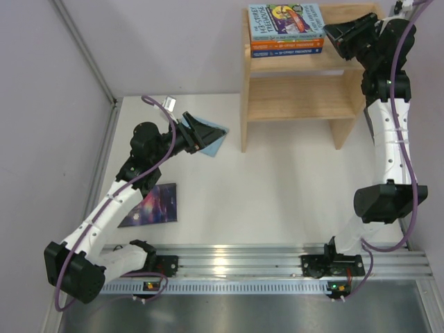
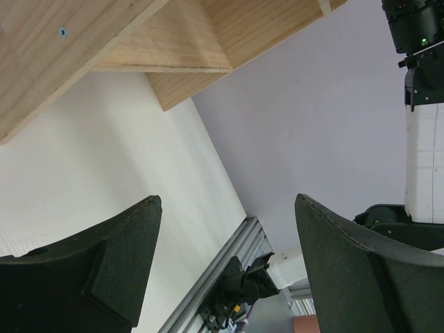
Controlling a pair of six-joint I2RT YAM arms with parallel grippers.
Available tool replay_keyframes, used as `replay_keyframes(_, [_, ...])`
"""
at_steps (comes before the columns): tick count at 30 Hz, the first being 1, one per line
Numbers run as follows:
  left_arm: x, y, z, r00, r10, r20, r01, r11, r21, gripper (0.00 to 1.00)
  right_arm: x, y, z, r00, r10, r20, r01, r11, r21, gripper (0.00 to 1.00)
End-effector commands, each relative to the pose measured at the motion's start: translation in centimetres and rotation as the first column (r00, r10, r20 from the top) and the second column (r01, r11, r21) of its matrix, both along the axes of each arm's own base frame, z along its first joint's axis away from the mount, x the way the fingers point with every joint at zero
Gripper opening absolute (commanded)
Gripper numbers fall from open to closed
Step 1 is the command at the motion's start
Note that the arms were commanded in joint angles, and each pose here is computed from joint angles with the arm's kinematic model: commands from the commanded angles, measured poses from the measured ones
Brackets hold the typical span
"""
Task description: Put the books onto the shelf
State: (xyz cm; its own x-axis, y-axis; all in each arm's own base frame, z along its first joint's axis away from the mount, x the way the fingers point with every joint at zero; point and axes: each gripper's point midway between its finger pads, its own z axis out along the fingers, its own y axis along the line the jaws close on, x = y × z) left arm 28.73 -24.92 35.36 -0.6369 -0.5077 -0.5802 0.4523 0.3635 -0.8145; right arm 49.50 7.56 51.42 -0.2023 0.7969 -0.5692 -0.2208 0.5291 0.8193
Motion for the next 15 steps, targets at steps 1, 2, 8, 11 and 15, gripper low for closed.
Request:
replay_keyframes(1, [0.15, 0.24, 1.69, 0.998, 0.012, 0.061, -0.011, 1.000, -0.022, 0.83, -2.11, 0.92, 2.83, 0.997, 0.019, 0.079, -0.018, 1.000, -0.017, 0.21])
replay_keyframes(2, [0.13, 0.30, 1.73, 0.998, 0.015, 0.062, -0.014, 1.000, -0.023, 0.82, -2.02, 0.98, 2.71, 0.997, 0.023, 0.074, -0.022, 1.000, -0.012, 0.21])
replay_keyframes(8, [0.12, 0.33, 1.53, 0.998, 0.017, 0.059, -0.016, 1.000, -0.018, 0.83, -1.85, 1.06, 2.99, 0.996, 0.027, 0.081, -0.027, 1.000, -0.001, 0.21])
replay_keyframes(11, [0.17, 0.38, 1.34, 0.998, 0.018, 0.057, -0.017, 1.000, -0.014, 0.83, -1.81, 1.10, 2.92, 0.996, 0.030, 0.080, -0.030, 1.000, -0.001, 0.21])
replay_keyframes(15, [0.26, 0.33, 1.02, 0.998, 0.020, 0.051, -0.019, 1.000, -0.009, 0.83, -1.80, 1.02, 2.82, 0.997, 0.025, 0.080, -0.025, 1.000, -0.005, 0.21])
